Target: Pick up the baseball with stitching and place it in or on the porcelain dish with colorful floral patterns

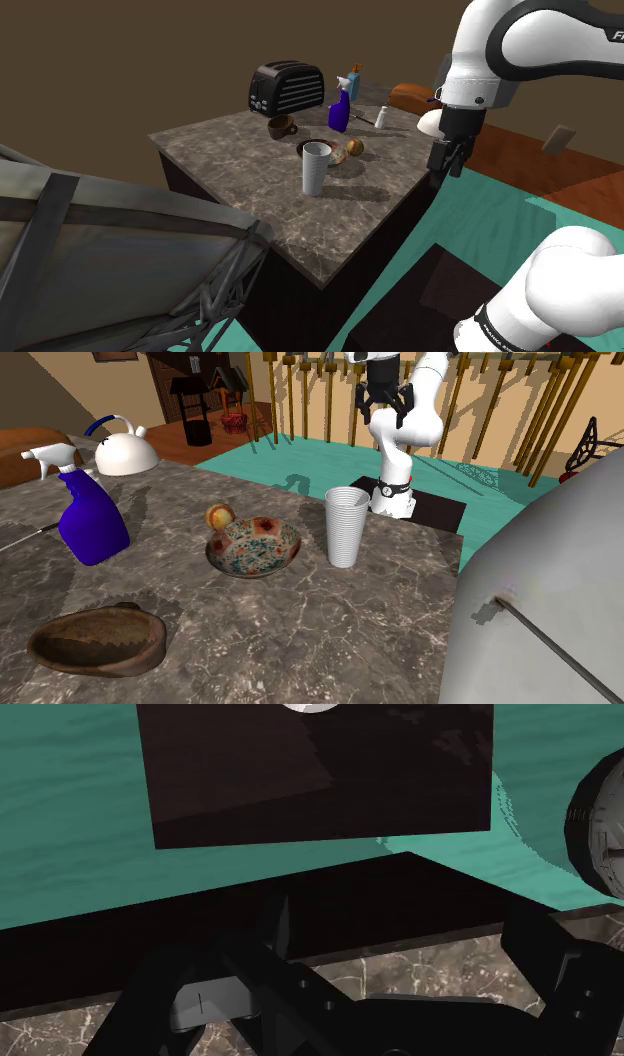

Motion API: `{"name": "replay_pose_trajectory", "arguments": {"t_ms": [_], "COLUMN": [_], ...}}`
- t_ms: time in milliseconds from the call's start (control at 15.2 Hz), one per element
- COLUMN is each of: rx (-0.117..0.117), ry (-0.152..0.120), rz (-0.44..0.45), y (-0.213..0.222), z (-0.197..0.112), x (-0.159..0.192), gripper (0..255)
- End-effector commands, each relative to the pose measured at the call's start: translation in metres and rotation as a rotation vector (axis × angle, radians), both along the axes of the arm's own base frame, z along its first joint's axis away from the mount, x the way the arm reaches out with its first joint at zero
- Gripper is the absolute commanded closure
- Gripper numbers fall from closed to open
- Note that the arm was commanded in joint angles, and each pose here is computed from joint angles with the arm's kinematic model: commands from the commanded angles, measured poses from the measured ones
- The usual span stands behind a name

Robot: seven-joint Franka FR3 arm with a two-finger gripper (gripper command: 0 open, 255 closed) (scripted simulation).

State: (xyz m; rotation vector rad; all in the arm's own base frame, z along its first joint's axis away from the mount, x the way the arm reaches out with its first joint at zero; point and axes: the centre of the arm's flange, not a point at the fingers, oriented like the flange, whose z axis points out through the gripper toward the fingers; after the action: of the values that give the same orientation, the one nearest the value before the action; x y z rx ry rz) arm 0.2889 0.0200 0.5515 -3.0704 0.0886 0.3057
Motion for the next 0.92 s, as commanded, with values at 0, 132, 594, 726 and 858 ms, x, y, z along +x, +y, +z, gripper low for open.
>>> {"name": "replay_pose_trajectory", "arguments": {"t_ms": [0,132,594,726,858], "rx": [0.0,-0.008,-0.037,-0.046,-0.054], "ry": [0.0,-0.007,-0.033,-0.04,-0.048], "rz": [0.0,-0.019,-0.084,-0.102,-0.121], "y": [0.0,-0.007,-0.035,-0.044,-0.053], "z": [0.0,-0.009,-0.037,-0.044,-0.051], "x": [0.0,0.022,0.1,0.122,0.144], "gripper": [0,0,0,0,0]}}
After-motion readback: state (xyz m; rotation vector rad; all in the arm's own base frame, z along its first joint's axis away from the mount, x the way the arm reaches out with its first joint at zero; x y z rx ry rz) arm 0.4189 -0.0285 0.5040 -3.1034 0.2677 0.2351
